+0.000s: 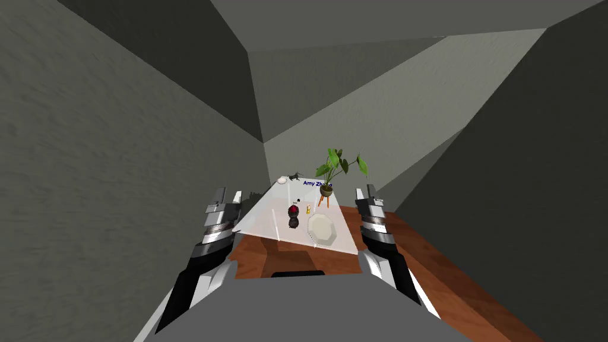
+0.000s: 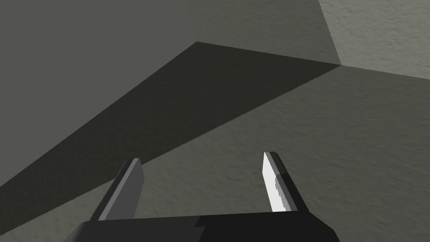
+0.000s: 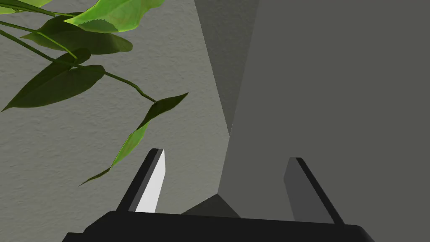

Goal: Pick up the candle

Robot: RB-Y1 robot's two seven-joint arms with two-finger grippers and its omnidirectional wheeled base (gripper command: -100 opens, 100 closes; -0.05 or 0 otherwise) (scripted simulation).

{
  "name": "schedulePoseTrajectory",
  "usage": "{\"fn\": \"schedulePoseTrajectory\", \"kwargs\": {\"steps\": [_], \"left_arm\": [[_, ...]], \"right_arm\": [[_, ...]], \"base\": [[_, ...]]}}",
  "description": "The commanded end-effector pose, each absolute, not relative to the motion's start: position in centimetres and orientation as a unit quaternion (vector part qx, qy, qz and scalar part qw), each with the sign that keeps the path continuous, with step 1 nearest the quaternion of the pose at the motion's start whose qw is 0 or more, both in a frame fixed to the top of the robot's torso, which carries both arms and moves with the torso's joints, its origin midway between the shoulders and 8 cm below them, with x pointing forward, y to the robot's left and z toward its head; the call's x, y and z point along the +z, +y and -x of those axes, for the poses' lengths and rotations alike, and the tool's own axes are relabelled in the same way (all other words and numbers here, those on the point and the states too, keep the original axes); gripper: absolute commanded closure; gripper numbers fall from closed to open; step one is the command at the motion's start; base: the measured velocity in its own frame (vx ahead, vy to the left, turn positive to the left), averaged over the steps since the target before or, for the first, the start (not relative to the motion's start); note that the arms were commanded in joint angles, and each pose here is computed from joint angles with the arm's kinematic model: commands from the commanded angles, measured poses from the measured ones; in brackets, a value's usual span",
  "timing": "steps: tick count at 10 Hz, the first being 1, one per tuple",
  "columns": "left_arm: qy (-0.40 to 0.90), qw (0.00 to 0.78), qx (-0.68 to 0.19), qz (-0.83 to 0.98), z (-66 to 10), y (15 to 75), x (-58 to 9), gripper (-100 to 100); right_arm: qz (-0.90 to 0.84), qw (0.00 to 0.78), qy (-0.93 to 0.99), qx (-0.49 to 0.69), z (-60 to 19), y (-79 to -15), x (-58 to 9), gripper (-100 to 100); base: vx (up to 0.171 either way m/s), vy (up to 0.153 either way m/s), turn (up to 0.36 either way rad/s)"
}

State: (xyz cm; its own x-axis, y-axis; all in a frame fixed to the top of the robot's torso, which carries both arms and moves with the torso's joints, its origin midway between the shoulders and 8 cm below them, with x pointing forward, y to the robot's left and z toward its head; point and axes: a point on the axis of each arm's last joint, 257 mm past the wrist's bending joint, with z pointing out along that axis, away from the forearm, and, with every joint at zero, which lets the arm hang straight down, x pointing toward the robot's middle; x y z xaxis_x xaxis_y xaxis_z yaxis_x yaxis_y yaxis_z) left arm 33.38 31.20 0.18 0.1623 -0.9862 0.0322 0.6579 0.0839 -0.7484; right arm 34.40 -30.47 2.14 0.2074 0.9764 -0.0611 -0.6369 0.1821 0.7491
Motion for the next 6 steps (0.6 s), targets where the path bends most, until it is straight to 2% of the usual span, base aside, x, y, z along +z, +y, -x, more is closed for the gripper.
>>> {"fn": "schedulePoseTrajectory", "kwargs": {"steps": [1,3,6], "left_arm": [[0.255,0.691,-0.595,0.322,-33.4,31.2,0.2,0],[0.254,0.691,-0.595,0.322,-33.4,31.2,0.2,0],[0.254,0.691,-0.595,0.322,-33.4,31.2,0.2,0]], "right_arm": [[-0.317,0.694,0.281,0.582,-35.2,-30.8,0.9,-100],[-0.336,0.671,0.279,0.599,-36.2,-31.4,-0.6,-100],[-0.376,0.626,0.267,0.629,-37.9,-32.6,-3.4,-100]], "base": [[-0.112,0.029,0.171],[-0.148,0.039,0.186],[-0.076,0.021,0.196]]}}
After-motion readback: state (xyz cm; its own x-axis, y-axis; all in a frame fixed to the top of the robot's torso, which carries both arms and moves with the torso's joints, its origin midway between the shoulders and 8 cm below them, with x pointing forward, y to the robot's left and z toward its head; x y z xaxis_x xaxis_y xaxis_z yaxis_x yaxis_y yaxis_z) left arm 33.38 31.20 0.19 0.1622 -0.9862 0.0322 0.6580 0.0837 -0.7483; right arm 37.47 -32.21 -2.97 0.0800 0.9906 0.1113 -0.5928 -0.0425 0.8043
